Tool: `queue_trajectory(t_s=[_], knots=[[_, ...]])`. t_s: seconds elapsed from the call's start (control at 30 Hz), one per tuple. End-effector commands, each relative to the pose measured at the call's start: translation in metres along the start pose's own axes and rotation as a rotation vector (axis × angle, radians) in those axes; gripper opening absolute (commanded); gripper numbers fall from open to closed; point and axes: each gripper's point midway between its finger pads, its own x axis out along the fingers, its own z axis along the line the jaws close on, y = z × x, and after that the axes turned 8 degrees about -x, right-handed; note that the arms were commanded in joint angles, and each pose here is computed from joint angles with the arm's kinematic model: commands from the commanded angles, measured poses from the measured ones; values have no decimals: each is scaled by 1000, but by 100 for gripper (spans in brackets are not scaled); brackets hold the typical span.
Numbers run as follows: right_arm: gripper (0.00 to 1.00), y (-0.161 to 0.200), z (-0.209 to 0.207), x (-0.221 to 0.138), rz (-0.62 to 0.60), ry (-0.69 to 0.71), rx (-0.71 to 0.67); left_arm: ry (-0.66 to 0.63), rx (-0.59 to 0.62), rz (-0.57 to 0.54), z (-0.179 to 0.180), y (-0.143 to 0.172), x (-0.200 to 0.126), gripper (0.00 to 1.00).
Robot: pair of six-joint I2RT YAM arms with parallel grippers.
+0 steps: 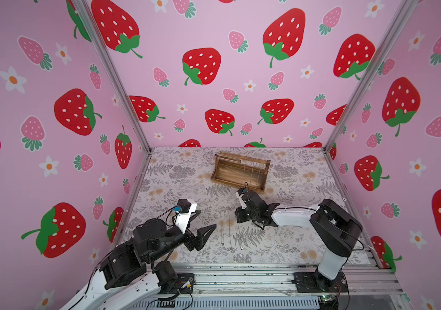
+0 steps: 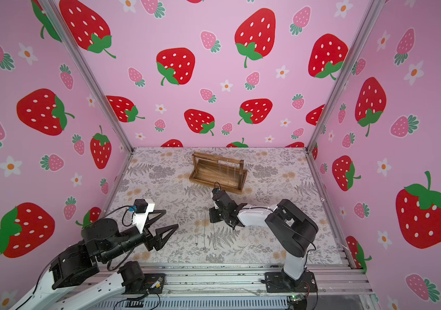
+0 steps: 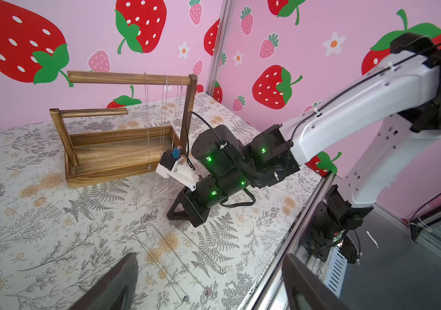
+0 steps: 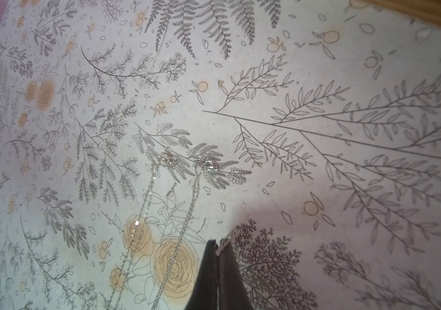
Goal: Take the necklace off the jewelry display stand
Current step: Place the necklace at the center of the board, then take off the necklace from the stand.
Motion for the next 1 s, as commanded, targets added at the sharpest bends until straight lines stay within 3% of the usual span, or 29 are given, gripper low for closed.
queue_trajectory(t_s=[0.0, 0.3, 0.5, 0.67, 0.8, 0.97], knots=[[0, -8, 0, 3, -17, 2, 6, 24, 10, -29, -6, -9, -4, 85], [13, -10, -3, 5, -18, 11, 11, 28, 11, -23, -6, -8, -2, 85], [14, -11, -7, 0, -28, 32, 12, 16, 14, -25, -4, -9, -3, 85], [16, -34, -11, -43, -131, 80, -22, -25, 9, -17, 3, -6, 4, 87], [24, -48, -34, -125, -300, 216, -65, -74, -68, -28, 10, -11, 45, 81], [26, -18, -76, -187, -374, 381, -76, -124, -38, -31, 13, -31, 149, 78]])
